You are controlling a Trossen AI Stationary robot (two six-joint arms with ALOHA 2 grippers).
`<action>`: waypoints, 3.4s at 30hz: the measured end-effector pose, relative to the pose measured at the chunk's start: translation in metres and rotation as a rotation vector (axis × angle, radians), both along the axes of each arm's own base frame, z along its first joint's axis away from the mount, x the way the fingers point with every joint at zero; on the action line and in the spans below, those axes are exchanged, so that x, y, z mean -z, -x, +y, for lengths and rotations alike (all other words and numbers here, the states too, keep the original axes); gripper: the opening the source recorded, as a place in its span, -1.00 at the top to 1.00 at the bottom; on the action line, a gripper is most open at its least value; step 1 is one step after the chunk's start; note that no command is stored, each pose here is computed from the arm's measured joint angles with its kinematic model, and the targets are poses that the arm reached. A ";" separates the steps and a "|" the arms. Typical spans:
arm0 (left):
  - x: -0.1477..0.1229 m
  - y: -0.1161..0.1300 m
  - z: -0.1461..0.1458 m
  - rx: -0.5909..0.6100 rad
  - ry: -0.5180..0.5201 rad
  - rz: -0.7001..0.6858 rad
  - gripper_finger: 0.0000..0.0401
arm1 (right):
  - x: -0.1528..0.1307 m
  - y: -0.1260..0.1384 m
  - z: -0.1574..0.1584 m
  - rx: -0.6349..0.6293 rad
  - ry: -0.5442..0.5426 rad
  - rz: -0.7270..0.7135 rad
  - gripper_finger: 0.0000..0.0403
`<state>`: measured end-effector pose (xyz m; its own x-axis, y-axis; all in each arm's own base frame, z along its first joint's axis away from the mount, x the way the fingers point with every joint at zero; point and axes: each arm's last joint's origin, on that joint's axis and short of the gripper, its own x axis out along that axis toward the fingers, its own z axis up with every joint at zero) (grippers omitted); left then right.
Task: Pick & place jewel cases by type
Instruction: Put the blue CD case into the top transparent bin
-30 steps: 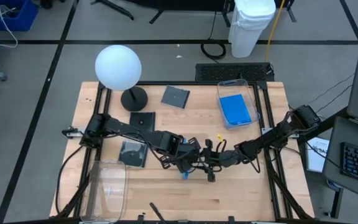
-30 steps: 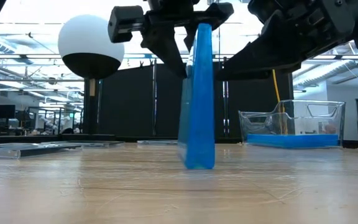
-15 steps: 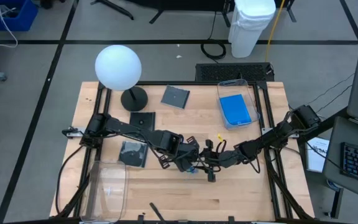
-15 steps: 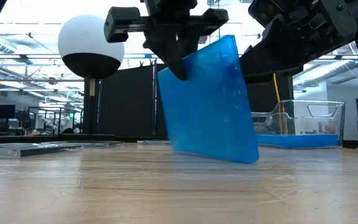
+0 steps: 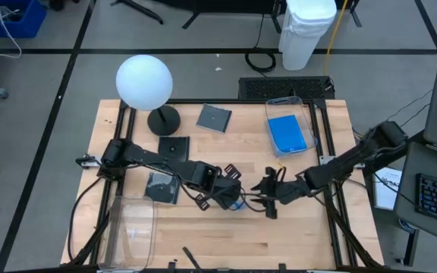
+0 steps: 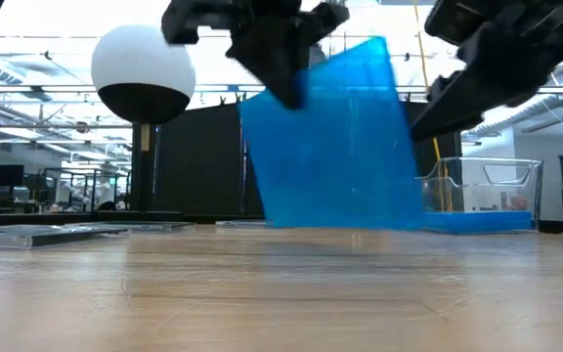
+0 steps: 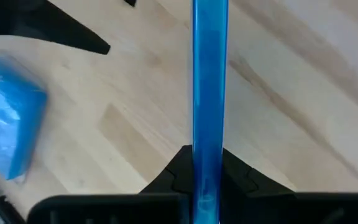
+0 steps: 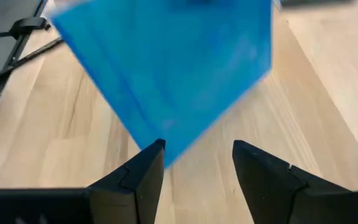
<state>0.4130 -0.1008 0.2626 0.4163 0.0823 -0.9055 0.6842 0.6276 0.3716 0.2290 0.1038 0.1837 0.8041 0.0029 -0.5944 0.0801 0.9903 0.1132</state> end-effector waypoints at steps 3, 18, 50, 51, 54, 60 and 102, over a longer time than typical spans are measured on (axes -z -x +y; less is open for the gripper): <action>-0.017 0.001 0.002 -0.035 0.044 -0.091 0.83 | -0.005 0.016 -0.002 0.043 -0.010 -0.009 0.09; -0.080 -0.030 0.060 0.069 0.446 -0.608 0.83 | 0.059 0.092 -0.029 0.159 -0.225 -0.326 0.09; 0.015 -0.096 0.274 -0.987 1.542 -1.107 0.83 | 0.061 0.098 -0.027 0.088 -0.048 -0.373 0.09; 0.018 -0.098 0.271 -0.999 1.567 -1.114 0.83 | 0.061 0.098 -0.027 0.096 -0.044 -0.376 0.09; 0.024 -0.104 0.261 -1.027 1.608 -1.129 0.83 | 0.060 0.097 -0.027 0.115 -0.038 -0.385 0.09; 0.036 -0.111 0.244 -1.103 1.543 -1.109 0.83 | 0.057 0.097 -0.027 0.099 -0.025 -0.409 0.09; 0.106 -0.125 0.246 -1.243 1.777 -1.041 0.21 | 0.043 0.102 -0.010 -0.118 -0.038 -0.525 0.09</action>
<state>0.5379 0.1447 0.1567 0.9692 0.2452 0.0217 -0.0801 0.3975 -0.9141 0.1273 0.0933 0.1411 0.9860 0.1246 -0.1106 -0.1081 0.9837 0.1437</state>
